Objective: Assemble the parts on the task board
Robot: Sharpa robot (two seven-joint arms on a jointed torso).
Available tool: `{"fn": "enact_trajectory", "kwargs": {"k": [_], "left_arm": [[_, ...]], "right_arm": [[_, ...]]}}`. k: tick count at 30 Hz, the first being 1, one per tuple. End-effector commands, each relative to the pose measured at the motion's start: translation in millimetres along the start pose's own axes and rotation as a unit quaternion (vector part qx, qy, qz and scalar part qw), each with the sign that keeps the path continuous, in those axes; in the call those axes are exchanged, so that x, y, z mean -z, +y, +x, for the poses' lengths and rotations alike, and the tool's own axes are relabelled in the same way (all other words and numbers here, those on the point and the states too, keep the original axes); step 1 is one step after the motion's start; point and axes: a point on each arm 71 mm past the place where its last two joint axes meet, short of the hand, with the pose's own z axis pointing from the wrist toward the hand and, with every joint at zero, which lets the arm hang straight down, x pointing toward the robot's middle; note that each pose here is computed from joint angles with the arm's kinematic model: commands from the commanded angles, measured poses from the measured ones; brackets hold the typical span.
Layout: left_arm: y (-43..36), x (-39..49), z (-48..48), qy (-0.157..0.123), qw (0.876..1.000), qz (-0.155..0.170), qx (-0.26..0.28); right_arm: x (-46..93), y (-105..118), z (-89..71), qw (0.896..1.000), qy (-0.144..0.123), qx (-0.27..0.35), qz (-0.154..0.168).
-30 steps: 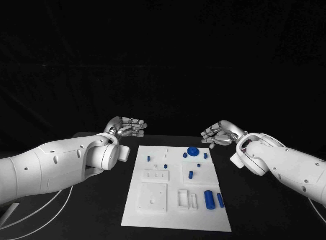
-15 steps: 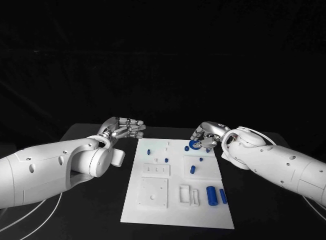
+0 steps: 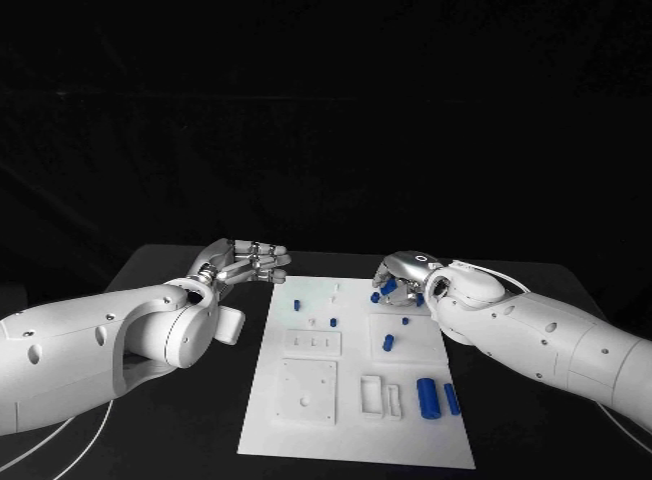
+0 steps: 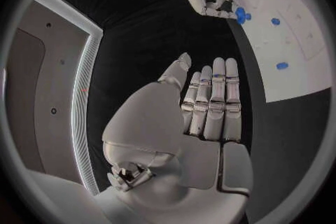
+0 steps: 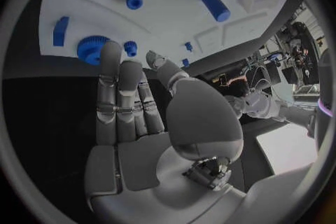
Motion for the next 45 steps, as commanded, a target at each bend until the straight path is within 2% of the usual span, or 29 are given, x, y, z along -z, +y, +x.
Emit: {"fn": "enact_trajectory", "kwargs": {"k": [1, 9, 19, 45], "left_arm": [[-5.4, 0.2, 2.9, 0.013, 1.000, 0.011, -0.001], [-10.3, 1.3, 4.6, 0.018, 1.000, 0.015, -0.002], [-13.6, 1.5, 5.5, 0.021, 1.000, 0.018, -0.004], [-13.8, 0.3, 5.7, 0.024, 1.000, 0.015, -0.005]], "right_arm": [[-1.2, -1.0, -4.6, 0.999, -0.017, 0.042, 0.012], [-3.9, 0.1, -8.2, 0.998, -0.023, 0.061, 0.018], [-6.6, 2.5, -6.0, 0.998, -0.010, 0.066, 0.017], [-8.6, 2.8, 0.4, 0.998, 0.027, 0.062, 0.020]]}}
